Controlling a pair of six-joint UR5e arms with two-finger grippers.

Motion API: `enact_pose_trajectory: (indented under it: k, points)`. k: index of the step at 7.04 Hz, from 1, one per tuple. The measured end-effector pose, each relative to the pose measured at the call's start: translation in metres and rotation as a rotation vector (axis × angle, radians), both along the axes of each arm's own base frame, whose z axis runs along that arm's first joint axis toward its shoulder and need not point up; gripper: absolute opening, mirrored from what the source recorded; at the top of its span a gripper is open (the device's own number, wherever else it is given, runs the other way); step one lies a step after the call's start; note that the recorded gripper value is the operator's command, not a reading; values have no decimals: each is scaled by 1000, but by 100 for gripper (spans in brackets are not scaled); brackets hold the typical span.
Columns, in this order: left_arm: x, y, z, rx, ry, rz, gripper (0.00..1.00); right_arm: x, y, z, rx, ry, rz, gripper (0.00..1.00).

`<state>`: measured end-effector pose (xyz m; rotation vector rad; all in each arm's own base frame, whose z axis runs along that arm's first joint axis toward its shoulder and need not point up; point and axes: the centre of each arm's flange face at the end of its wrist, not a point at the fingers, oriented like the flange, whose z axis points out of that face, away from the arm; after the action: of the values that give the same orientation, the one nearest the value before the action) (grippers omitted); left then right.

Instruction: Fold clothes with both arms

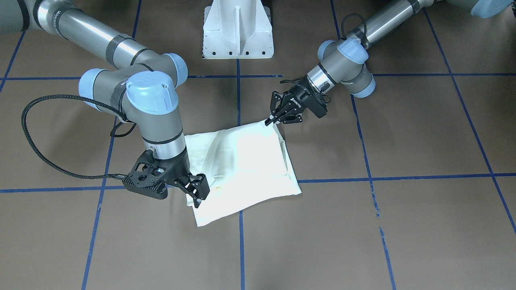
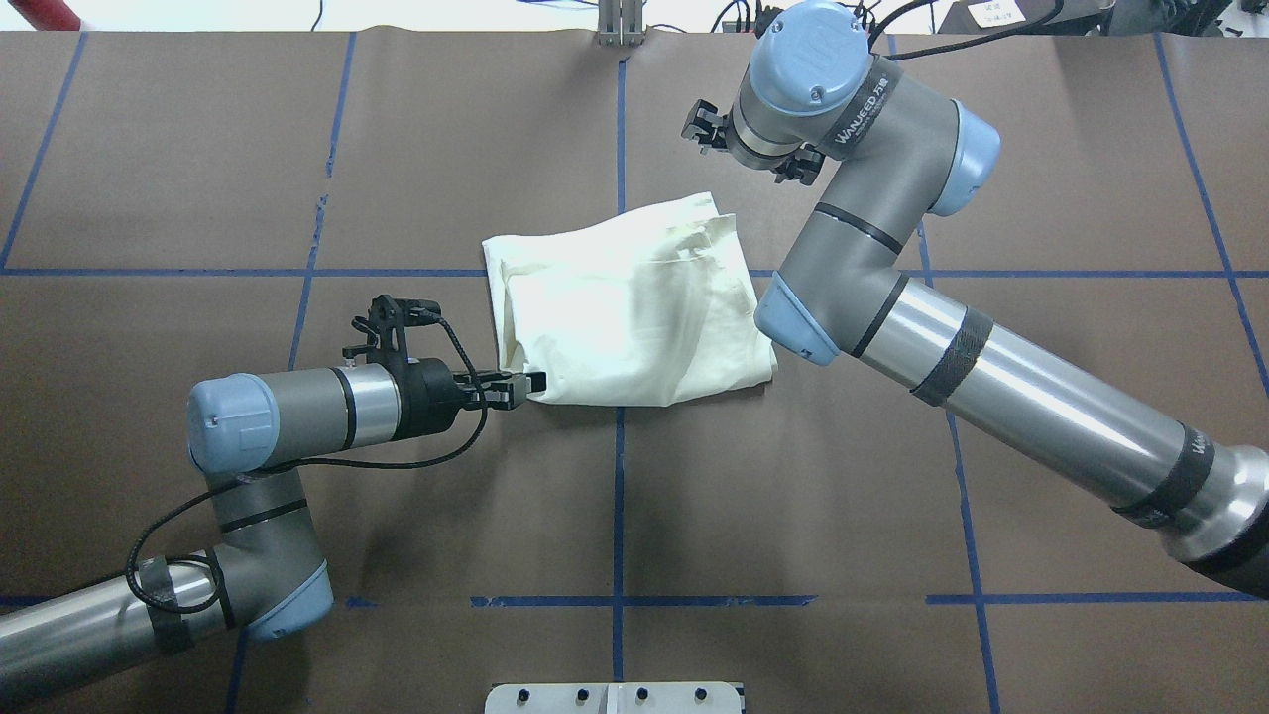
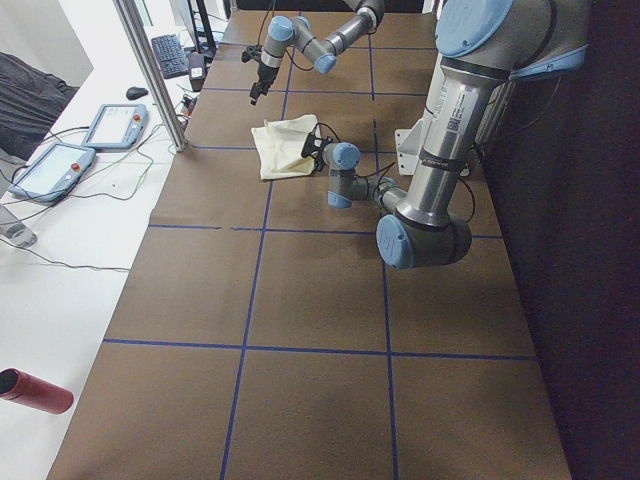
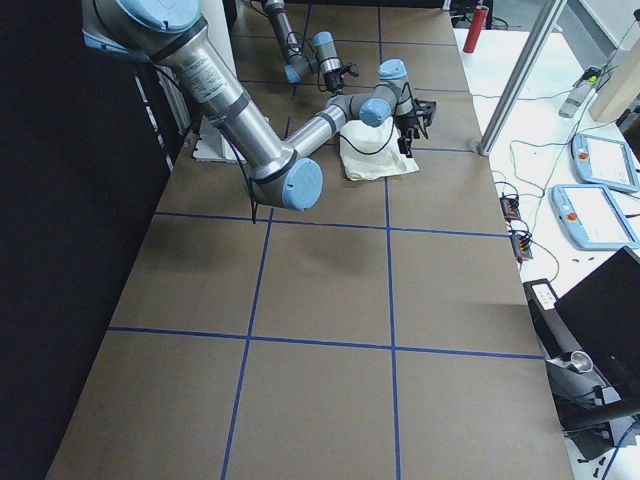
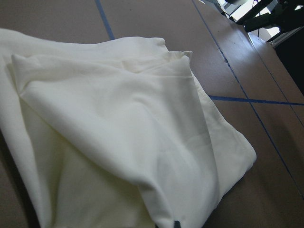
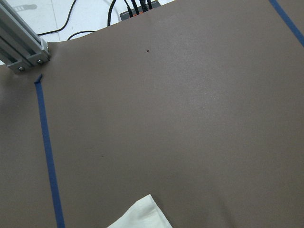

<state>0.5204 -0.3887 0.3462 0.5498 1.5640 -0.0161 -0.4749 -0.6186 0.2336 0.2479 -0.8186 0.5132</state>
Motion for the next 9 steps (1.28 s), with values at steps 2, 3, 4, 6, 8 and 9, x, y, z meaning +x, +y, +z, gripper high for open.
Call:
enact_pose_trajectory:
  k: [2, 3, 4, 6, 8, 9]
  points:
    - [-3, 2, 11, -25, 8, 21, 0, 0, 0, 0, 0, 0, 0, 100]
    - [-5, 3, 17, -47, 16, 43, 0, 0, 0, 0, 0, 0, 0, 100]
    - [-9, 4, 24, -67, 17, 55, 0, 1, 0, 0, 0, 0, -1, 100]
    - [-11, 5, 38, -113, 12, 62, 0, 1, 0, -1, 1, -2, -2, 100]
    - [-11, 5, 44, -157, 15, 64, 0, 1, 0, -2, 1, -3, -2, 100]
    - [-11, 5, 45, -166, 15, 64, 2, 1, 0, -2, 1, -3, -2, 100]
